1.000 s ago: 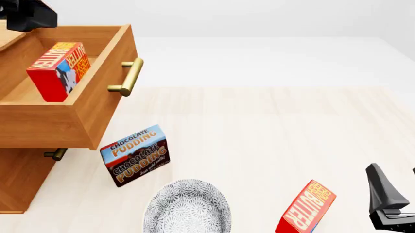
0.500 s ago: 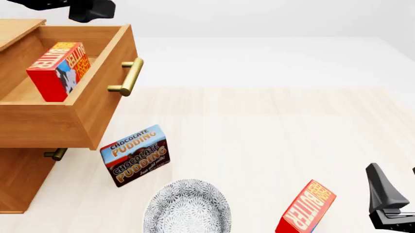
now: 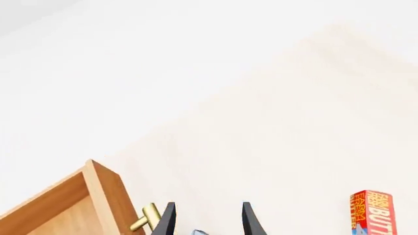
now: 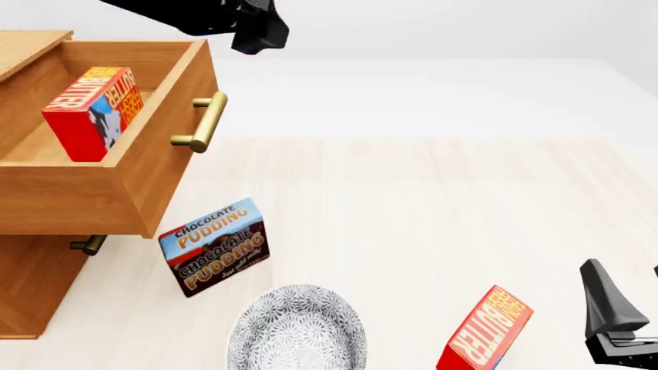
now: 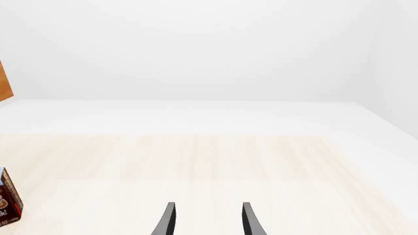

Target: Put the butter at the front in the top drawer of the cabinet and close it.

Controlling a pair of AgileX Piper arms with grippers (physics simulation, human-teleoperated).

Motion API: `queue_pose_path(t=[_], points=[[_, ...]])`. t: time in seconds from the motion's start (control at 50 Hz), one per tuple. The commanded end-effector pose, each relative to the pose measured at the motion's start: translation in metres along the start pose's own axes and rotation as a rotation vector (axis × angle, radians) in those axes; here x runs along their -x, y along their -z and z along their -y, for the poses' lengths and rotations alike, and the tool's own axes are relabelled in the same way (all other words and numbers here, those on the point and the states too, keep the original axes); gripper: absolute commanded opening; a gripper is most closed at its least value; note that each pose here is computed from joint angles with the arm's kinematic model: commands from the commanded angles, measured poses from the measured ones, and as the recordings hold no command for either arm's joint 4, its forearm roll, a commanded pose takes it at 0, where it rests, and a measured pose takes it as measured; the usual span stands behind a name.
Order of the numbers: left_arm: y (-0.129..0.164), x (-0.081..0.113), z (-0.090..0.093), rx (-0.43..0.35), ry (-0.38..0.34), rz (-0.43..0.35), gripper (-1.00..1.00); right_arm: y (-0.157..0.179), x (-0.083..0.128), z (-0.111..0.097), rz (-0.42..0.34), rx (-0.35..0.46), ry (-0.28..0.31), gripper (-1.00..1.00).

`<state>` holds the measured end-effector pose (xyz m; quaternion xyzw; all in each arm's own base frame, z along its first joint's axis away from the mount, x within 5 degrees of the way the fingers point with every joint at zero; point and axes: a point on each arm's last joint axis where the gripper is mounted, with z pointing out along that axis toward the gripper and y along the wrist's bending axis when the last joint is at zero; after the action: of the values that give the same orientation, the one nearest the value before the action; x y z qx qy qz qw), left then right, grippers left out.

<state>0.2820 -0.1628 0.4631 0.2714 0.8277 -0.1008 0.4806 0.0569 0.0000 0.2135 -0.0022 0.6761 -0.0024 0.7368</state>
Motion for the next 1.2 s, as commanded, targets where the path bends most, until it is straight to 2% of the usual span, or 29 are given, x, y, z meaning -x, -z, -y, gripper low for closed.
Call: queue_pose_path(t=[0.02, 0.28, 0.64, 0.88, 1.2], points=[[-0.037, 0.0, 0.024, -0.059, 0.009, -0.017, 1.0, 0.0, 0.0, 0.0, 0.0, 0.0, 0.0, 1.0], [-0.075, -0.007, 0.035, -0.078, 0.045, -0.046, 1.0, 0.0, 0.0, 0.0, 0.0, 0.0, 0.0, 1.0], [-0.128, -0.041, 0.049, -0.093, 0.102, -0.087, 1.0, 0.0, 0.0, 0.0, 0.0, 0.0, 0.0, 1.0], [-0.139, -0.052, 0.045, -0.08, 0.137, -0.089, 1.0, 0.0, 0.0, 0.0, 0.0, 0.0, 0.0, 1.0], [-0.15, -0.071, 0.029, -0.042, 0.189, -0.112, 1.0, 0.0, 0.0, 0.0, 0.0, 0.0, 0.0, 1.0]])
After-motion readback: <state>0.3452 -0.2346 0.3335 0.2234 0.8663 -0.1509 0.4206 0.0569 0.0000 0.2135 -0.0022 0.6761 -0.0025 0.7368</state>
